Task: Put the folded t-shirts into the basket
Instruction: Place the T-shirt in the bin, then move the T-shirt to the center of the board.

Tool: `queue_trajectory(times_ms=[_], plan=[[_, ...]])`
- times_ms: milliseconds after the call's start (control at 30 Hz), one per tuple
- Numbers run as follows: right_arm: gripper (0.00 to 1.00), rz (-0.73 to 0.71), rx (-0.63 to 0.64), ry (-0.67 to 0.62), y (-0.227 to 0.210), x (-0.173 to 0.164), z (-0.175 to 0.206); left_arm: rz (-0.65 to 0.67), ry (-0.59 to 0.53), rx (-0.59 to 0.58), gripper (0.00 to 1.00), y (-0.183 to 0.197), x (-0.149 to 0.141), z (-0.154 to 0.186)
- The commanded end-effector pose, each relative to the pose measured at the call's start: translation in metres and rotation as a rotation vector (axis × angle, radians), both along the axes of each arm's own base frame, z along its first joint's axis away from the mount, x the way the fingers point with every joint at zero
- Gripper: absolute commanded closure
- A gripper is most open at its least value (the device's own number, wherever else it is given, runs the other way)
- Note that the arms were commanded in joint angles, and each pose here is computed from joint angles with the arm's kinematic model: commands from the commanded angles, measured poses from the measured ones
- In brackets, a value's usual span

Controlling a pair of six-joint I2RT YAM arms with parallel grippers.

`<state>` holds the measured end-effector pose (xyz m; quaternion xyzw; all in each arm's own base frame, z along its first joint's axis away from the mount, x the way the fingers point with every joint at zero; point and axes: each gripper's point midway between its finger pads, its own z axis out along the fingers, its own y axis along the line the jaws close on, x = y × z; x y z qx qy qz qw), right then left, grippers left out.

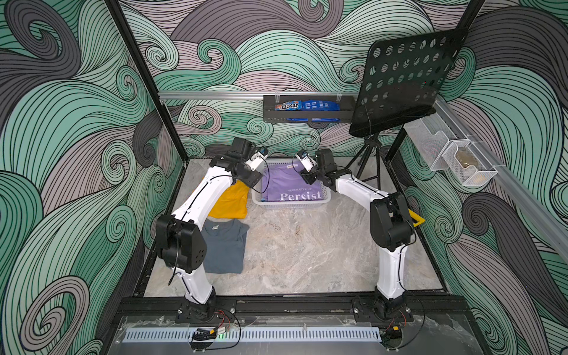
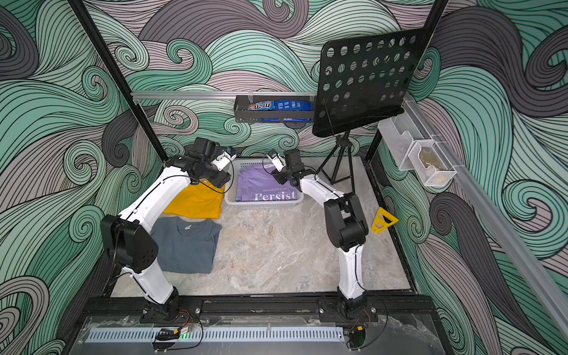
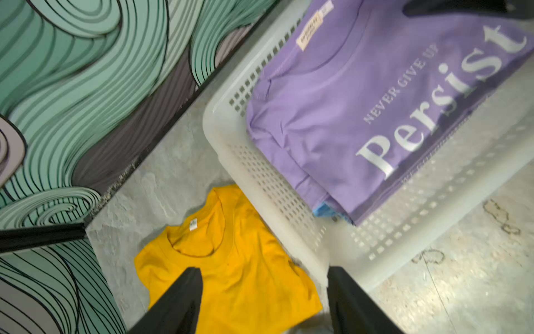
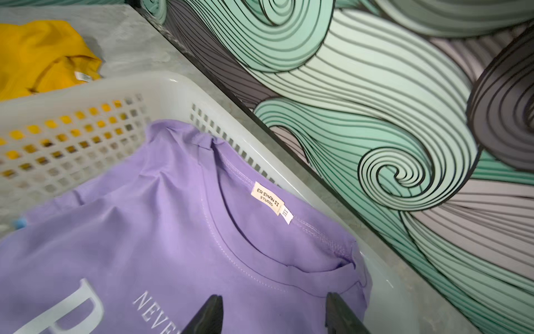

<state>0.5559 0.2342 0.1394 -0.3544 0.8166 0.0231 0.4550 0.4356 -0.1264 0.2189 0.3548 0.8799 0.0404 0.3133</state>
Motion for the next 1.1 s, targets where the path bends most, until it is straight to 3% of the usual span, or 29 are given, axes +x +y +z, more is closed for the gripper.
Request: queue_trajectory(times_ms=[0, 233, 500, 633, 833, 1067], plan=[[0.42, -0.090, -0.017, 0.061, -0.011, 0.013, -0.022, 0.015, 0.029, -0.005, 0.28, 0.012, -0.025, -0.005], [0.47, -0.147, -0.101, 0.198, -0.017, 0.025, -0.081, 0.036, 0.032, 0.020, 0.28, 0.030, -0.058, -0.025], [0.49, -0.078, -0.149, 0.452, -0.014, -0.024, -0.124, 0.068, 0.076, 0.024, 0.26, 0.049, -0.089, -0.045], [0.45, -0.050, -0.142, 0.420, -0.010, -0.029, -0.101, 0.092, 0.110, 0.042, 0.22, 0.066, -0.101, -0.056], [0.34, -0.021, -0.079, 0.308, -0.008, -0.012, -0.037, 0.087, 0.222, 0.046, 0.17, 0.084, -0.129, -0.073], [0.21, 0.110, -0.034, 0.198, 0.000, -0.051, 0.027, -0.104, 0.352, 0.136, 0.13, 0.092, -0.184, -0.106]])
